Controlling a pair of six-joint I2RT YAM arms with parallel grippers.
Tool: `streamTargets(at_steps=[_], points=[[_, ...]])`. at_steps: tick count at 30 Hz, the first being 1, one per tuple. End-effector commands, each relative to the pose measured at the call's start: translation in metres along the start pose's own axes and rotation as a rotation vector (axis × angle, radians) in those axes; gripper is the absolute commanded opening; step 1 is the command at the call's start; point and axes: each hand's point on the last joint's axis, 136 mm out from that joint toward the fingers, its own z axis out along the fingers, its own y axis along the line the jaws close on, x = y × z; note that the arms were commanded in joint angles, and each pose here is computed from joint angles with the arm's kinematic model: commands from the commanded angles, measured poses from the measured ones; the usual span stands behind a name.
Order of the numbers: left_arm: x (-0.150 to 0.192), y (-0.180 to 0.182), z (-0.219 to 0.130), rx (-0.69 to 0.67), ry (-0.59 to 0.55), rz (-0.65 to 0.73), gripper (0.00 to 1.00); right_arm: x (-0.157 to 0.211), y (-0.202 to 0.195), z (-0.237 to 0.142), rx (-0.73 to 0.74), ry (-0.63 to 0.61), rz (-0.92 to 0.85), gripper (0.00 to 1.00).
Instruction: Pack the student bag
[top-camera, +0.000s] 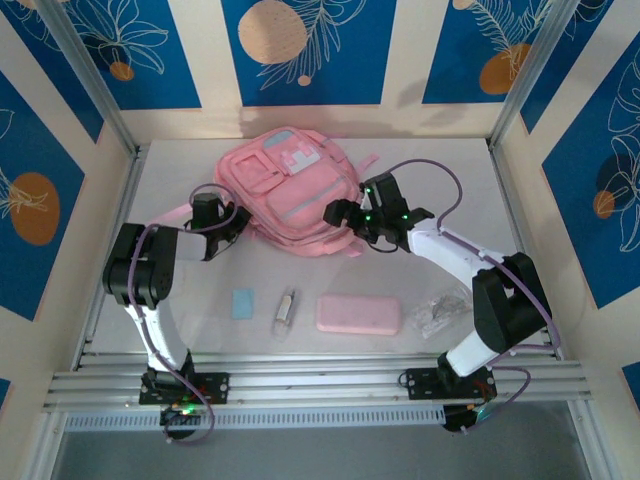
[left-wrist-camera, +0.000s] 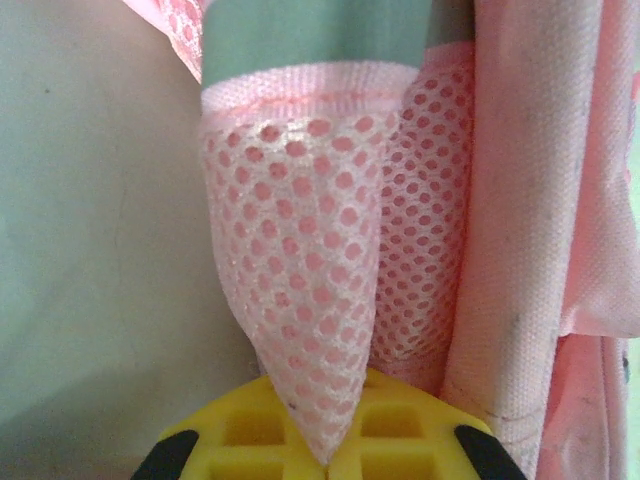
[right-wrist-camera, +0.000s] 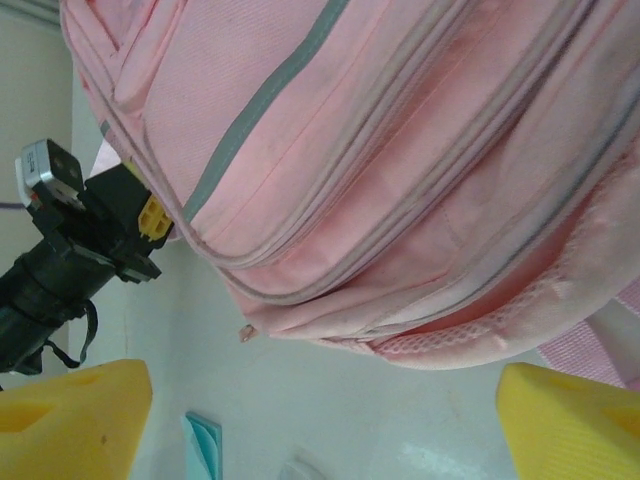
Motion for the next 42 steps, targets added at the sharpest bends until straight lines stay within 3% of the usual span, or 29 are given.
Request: streamTargets(at_steps=[1,8,14,26,35,42], points=[[0.013,-0.038,-0.014,0.083,0.016,0.017,0.0,0.01,0.032,-0.008,-0.056,0.025,-0.073,0.85],[0.037,-0.086,-0.034,0.157,-0.021,0.014,0.0,0.051,0.072,0.005,-0.087,0.063,-0.14,0.65],[0.057,-0.11,-0.035,0.212,-0.035,-0.012,0.0,0.068,0.074,0.034,-0.073,0.047,-0.044,0.5],[0.084,-0.126,-0.033,0.257,0.017,-0.038,0.0,0.045,0.053,0.096,0.015,-0.14,-0.108,0.47],[0.103,-0.122,-0.043,0.204,0.045,-0.028,0.0,0.022,0.058,0.136,0.014,-0.229,-0.137,0.46],[0.11,-0.119,-0.044,0.197,0.062,-0.027,0.0,0.004,0.055,0.135,0.056,-0.319,-0.136,0.37]])
